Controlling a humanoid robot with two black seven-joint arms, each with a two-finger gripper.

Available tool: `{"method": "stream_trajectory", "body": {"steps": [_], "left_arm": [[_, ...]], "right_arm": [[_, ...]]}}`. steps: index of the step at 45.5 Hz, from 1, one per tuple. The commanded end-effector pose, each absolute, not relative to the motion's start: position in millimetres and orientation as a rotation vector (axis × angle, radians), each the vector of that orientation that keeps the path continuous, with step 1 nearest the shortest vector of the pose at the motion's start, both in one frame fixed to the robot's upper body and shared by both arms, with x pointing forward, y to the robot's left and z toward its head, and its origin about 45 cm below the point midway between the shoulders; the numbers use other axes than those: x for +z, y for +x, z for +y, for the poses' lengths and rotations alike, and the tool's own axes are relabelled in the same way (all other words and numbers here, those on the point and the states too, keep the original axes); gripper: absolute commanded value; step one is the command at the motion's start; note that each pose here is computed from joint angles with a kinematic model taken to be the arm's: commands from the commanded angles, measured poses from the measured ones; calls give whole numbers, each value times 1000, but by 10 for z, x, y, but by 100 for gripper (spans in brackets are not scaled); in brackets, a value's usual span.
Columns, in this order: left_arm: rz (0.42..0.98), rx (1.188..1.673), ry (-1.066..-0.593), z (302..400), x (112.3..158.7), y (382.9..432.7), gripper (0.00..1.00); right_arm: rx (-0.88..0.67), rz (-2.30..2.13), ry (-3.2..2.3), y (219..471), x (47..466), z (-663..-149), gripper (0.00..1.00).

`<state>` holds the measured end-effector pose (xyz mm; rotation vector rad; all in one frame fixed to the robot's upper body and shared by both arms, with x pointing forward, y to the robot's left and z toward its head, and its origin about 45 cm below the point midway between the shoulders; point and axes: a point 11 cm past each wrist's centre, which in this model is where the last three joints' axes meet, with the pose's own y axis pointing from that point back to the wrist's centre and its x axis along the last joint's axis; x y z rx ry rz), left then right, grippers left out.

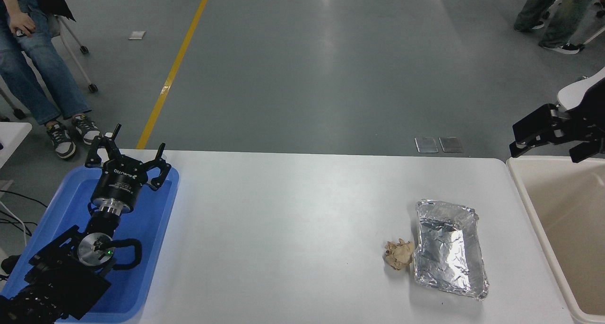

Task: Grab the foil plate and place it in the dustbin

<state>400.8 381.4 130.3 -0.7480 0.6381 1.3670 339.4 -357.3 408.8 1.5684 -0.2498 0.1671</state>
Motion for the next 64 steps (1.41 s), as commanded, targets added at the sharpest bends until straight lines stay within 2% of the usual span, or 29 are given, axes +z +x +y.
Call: {"method": "stream_trajectory", "body": {"steps": [1,14,42,48,51,55,64], "left_arm": [[638,1366,-748,3811,1304,4010,100],[637,1368,-748,3816,1303,4008,100],[637,1368,-748,3816,1303,4008,100],[638,1367,-747,3815,1302,4008,100],[638,1366,-748,3811,1304,4010,100],[638,1367,-747,3815,1302,4008,100],[637,1368,-748,3816,1303,4008,100]], "right_arm": [[164,-276,1563,3451,4081,-3655,100],[155,-350,1556,3570,4161,-3767,100],[116,-322,1557,3541,4017,-3767,100],[83,-289,1548,3517,3861,-3785,100],[24,-251,1536,3450,3607,-3867,100],[25,-291,1511,3447,3300,-3990,100],[11,-324,1481,3277,2496,-4149,100]]}}
